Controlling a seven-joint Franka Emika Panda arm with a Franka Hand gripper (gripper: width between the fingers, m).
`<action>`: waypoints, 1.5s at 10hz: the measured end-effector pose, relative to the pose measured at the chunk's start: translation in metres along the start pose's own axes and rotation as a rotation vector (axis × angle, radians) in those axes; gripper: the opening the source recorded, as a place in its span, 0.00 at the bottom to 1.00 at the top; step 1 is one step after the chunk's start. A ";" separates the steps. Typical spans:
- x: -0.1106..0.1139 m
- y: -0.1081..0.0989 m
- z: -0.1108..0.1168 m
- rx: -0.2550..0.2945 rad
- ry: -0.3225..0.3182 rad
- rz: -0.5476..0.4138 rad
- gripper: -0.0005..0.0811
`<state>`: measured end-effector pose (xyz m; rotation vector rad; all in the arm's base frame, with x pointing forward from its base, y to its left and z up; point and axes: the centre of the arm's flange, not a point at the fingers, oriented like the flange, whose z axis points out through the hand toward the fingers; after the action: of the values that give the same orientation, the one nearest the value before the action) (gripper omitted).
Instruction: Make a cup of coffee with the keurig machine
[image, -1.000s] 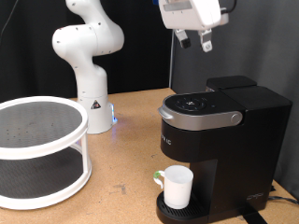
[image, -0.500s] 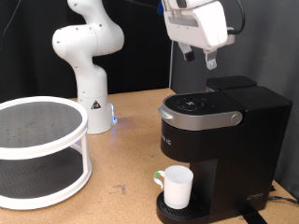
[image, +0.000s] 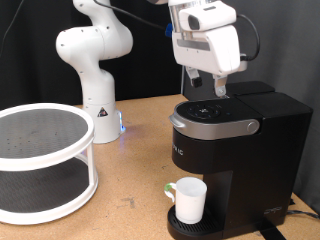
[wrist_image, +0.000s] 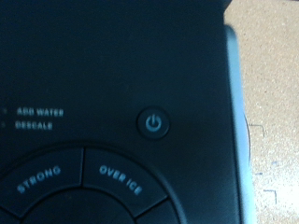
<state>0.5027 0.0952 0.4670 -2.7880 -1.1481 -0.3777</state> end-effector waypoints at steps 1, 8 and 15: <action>-0.004 0.000 0.006 -0.010 -0.006 -0.006 0.87; -0.010 -0.001 0.018 -0.035 0.012 -0.005 0.09; -0.013 0.004 0.039 -0.014 -0.027 0.004 0.01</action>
<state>0.5038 0.0914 0.4264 -2.8152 -1.1501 -0.3506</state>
